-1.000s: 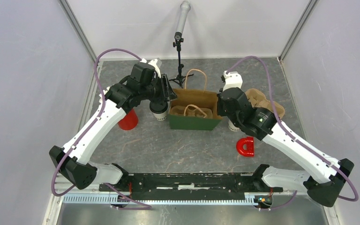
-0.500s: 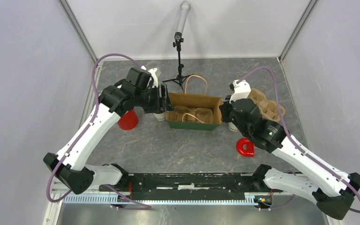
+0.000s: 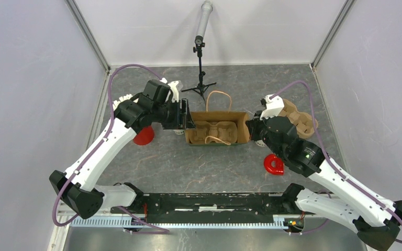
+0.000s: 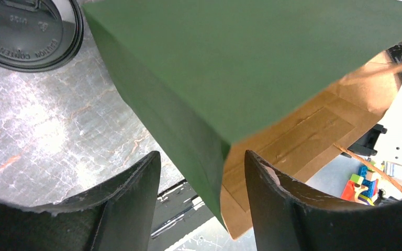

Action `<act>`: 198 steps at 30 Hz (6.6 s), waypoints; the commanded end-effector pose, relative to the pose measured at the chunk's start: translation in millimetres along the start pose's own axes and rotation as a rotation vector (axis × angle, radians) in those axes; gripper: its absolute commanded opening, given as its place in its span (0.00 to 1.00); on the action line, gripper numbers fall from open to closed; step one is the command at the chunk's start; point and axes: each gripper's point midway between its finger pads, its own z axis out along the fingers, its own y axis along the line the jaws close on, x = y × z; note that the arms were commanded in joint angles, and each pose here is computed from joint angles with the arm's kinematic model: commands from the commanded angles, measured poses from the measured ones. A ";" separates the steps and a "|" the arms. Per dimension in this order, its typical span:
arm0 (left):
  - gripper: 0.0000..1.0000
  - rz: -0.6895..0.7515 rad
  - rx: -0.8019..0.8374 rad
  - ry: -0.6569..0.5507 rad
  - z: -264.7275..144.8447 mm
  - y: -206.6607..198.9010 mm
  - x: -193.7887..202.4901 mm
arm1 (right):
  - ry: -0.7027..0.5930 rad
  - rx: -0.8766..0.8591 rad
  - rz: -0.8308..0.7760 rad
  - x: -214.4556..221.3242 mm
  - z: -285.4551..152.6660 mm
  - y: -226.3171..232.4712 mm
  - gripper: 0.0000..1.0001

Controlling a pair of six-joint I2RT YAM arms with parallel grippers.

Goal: Pack the takeout coffee

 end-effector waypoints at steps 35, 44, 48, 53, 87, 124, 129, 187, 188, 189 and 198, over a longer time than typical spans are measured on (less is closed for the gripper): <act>0.12 0.412 0.361 -0.183 -26.4 -41.3 8.0 | -0.301 -0.148 -0.079 -89.6 -65.8 6.4 0.75; 0.13 0.444 0.395 -0.178 -26.4 -38.0 23.2 | -0.221 -0.040 -0.079 -70.6 -57.1 -12.1 0.75; 0.13 0.462 0.396 -0.168 -28.0 -37.1 26.7 | -0.191 -0.020 -0.074 -65.2 -55.0 -14.9 0.75; 0.15 0.472 0.379 -0.189 -30.1 -34.7 24.2 | -0.197 -0.008 -0.065 -66.6 -55.3 -17.0 0.76; 0.99 0.065 -0.342 -0.279 -52.8 38.0 -74.7 | -0.015 0.080 -0.007 -87.9 -41.9 -1.1 0.76; 0.94 0.144 -0.423 0.240 87.0 132.6 -57.7 | -0.087 0.076 0.031 -92.6 -61.6 -12.8 0.82; 0.94 0.184 -0.406 0.204 95.2 134.4 -58.9 | -0.091 0.074 0.021 -93.9 -60.3 -12.0 0.82; 0.94 0.286 -0.455 0.166 97.9 125.6 -57.5 | -0.109 0.084 0.021 -94.6 -62.5 -16.1 0.82; 0.96 0.288 -0.453 0.153 94.9 122.8 -61.8 | -0.108 0.083 0.021 -94.5 -62.5 -15.9 0.83; 0.97 0.289 -0.452 0.143 91.9 120.5 -65.3 | -0.107 0.081 0.019 -94.3 -62.3 -15.5 0.83; 1.00 0.305 -0.485 0.145 88.2 125.9 -66.7 | -0.114 0.076 0.019 -96.1 -63.5 -15.2 0.83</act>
